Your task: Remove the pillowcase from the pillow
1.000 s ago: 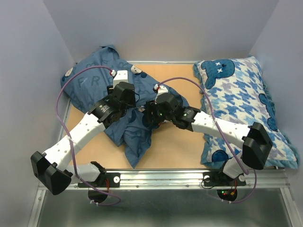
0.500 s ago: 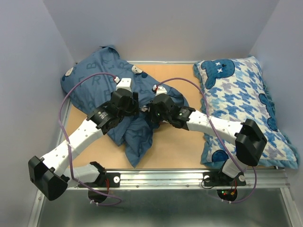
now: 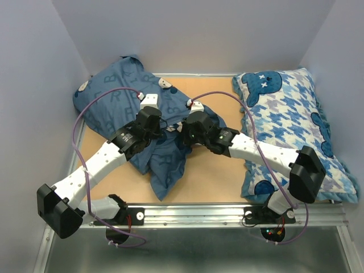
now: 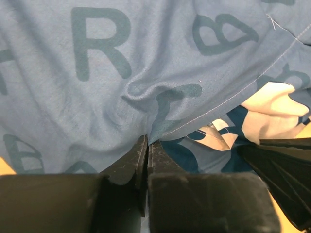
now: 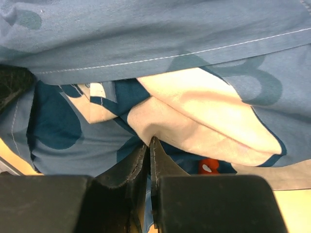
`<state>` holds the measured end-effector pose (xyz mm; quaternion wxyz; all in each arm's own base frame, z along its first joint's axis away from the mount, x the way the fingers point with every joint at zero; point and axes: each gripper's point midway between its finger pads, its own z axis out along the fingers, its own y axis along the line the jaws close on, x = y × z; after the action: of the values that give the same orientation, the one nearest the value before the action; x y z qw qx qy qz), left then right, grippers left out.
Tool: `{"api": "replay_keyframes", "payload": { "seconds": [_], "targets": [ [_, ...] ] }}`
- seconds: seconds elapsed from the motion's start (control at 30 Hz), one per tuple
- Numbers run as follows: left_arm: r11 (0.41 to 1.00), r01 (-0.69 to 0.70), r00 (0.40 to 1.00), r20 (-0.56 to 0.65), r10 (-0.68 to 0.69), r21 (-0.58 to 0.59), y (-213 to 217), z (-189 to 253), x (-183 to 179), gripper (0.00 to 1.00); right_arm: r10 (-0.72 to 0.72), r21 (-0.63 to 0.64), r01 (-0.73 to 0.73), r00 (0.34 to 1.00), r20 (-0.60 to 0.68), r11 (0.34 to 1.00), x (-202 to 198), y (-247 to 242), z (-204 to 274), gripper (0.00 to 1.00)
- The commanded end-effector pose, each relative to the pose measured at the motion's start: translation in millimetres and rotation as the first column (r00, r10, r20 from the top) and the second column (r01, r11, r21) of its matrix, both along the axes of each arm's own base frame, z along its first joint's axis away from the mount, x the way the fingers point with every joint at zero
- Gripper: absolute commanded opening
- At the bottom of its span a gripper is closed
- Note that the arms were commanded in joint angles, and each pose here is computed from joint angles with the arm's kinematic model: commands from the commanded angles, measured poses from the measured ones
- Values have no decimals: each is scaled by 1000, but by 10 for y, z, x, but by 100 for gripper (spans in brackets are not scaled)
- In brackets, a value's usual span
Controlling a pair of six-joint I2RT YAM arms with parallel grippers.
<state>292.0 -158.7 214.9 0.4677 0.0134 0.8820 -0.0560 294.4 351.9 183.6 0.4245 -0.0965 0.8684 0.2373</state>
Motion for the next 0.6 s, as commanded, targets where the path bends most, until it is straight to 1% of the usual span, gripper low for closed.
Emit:
{"api": "replay_keyframes", "payload": {
  "seconds": [0.0,0.17,0.33,0.37,0.43,0.5,0.57],
  "targets": [
    [996,-93,992,89,94,-16,131,356,89,6,-44,57,39,996,73,998,68,-50,295,10],
    [990,-141,984,107,140,8,219,454,121,6,-54,39,51,996,70,998,63,-97,221,5],
    [984,-179,974,141,176,12,300,595,142,6,-59,31,57,997,56,998,-8,-199,146,5],
    [984,-181,972,151,177,7,295,641,153,6,-59,37,56,997,59,998,-36,-223,171,6],
    [982,-189,969,160,186,5,305,685,166,12,-66,37,64,996,57,997,-61,-278,156,7],
    [982,-188,970,162,184,10,298,701,185,14,-74,34,72,996,53,997,-91,-340,122,7],
    [981,-192,969,162,187,14,294,704,202,15,-74,20,74,996,42,997,-124,-375,42,4]
  ]
}}
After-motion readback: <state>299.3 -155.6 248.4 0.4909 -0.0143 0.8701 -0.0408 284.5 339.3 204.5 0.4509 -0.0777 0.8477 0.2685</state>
